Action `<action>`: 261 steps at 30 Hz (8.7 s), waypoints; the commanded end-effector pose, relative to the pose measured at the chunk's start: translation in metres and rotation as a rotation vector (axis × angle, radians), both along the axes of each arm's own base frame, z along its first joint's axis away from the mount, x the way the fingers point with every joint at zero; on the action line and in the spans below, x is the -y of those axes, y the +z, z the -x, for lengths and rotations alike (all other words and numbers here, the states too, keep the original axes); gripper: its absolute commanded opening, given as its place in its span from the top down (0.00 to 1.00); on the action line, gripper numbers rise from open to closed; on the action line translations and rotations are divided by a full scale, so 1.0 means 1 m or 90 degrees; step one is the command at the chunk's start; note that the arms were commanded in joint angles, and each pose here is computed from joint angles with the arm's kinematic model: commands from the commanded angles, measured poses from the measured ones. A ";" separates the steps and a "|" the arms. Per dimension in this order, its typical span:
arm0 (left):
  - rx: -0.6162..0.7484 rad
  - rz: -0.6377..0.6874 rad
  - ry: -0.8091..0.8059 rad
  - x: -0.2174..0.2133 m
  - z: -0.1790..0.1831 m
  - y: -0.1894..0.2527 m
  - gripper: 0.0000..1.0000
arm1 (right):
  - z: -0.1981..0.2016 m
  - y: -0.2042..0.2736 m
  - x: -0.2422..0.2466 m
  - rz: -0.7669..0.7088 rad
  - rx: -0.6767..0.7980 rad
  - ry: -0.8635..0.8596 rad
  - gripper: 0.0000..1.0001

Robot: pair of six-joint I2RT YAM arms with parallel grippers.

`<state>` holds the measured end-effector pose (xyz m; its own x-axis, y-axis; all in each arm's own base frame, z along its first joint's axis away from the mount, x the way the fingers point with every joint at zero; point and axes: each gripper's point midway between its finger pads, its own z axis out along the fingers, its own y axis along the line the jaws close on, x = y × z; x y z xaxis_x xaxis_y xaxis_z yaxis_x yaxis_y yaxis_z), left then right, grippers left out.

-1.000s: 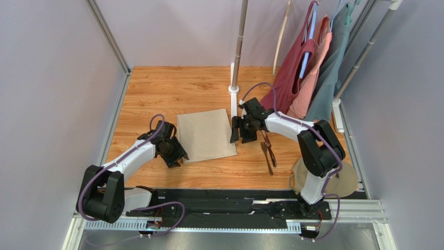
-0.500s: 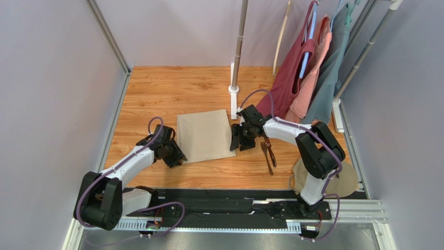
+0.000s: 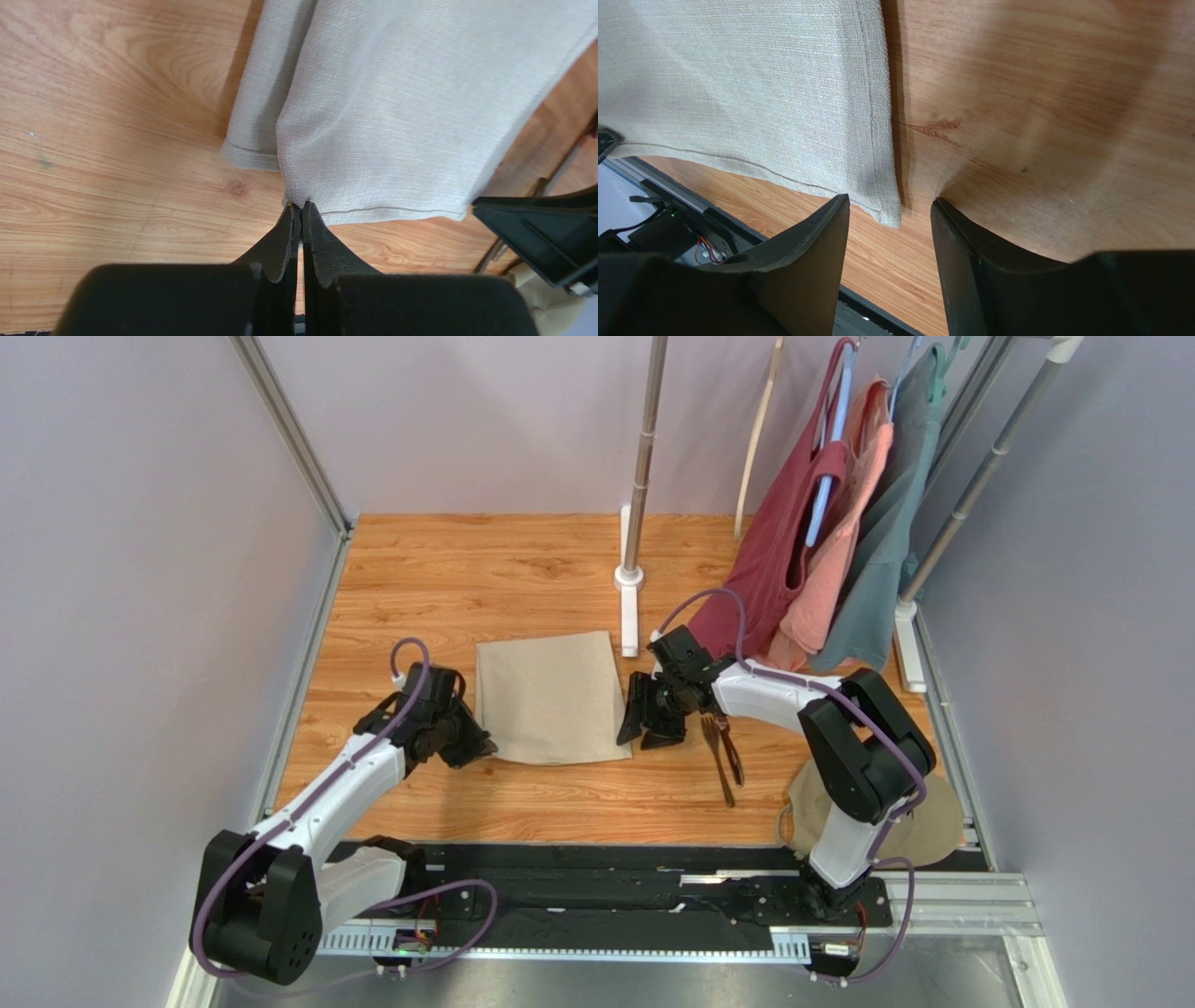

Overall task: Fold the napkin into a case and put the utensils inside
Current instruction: Pick up the square-folded napkin from the center of the board, then fold the square-folded napkin at the center of the board.

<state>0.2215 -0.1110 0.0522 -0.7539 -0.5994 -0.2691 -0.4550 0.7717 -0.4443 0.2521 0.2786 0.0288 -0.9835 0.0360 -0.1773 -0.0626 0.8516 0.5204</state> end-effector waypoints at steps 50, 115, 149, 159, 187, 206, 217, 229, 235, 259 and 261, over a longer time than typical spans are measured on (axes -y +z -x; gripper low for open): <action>0.122 0.123 0.024 0.016 0.003 0.058 1.00 | 0.011 -0.040 0.024 0.249 0.015 -0.230 0.81; 0.125 0.073 0.011 0.006 0.003 0.052 1.00 | 0.011 0.013 -0.015 0.086 0.084 0.045 0.53; 0.141 0.075 0.015 0.003 0.008 0.058 1.00 | -0.008 0.046 -0.012 0.199 0.164 0.026 1.00; 0.158 0.062 0.012 0.001 0.000 0.073 1.00 | -0.019 0.067 -0.032 0.114 0.150 0.031 1.00; 0.316 0.034 -0.023 -0.056 -0.234 0.165 1.00 | -0.260 0.207 -0.124 -0.154 0.483 -0.016 1.00; 0.303 0.066 -0.178 -0.044 -0.253 0.171 1.00 | -0.264 0.199 -0.108 -0.174 0.453 -0.041 1.00; 0.223 0.092 -0.153 -0.036 -0.185 0.138 1.00 | -0.204 0.169 -0.100 -0.159 0.353 -0.001 1.00; 0.169 0.086 -0.160 -0.028 -0.086 0.129 1.00 | -0.127 0.133 -0.083 -0.125 0.249 0.033 1.00; 0.100 0.088 -0.124 -0.029 -0.047 0.088 1.00 | -0.108 0.111 -0.074 -0.117 0.221 0.040 1.00; -0.023 0.150 -0.084 -0.007 -0.006 0.022 1.00 | -0.085 0.067 -0.061 -0.075 0.164 0.064 1.00; -0.021 0.161 -0.085 -0.005 -0.002 0.025 1.00 | -0.083 0.073 -0.059 -0.075 0.167 0.065 1.00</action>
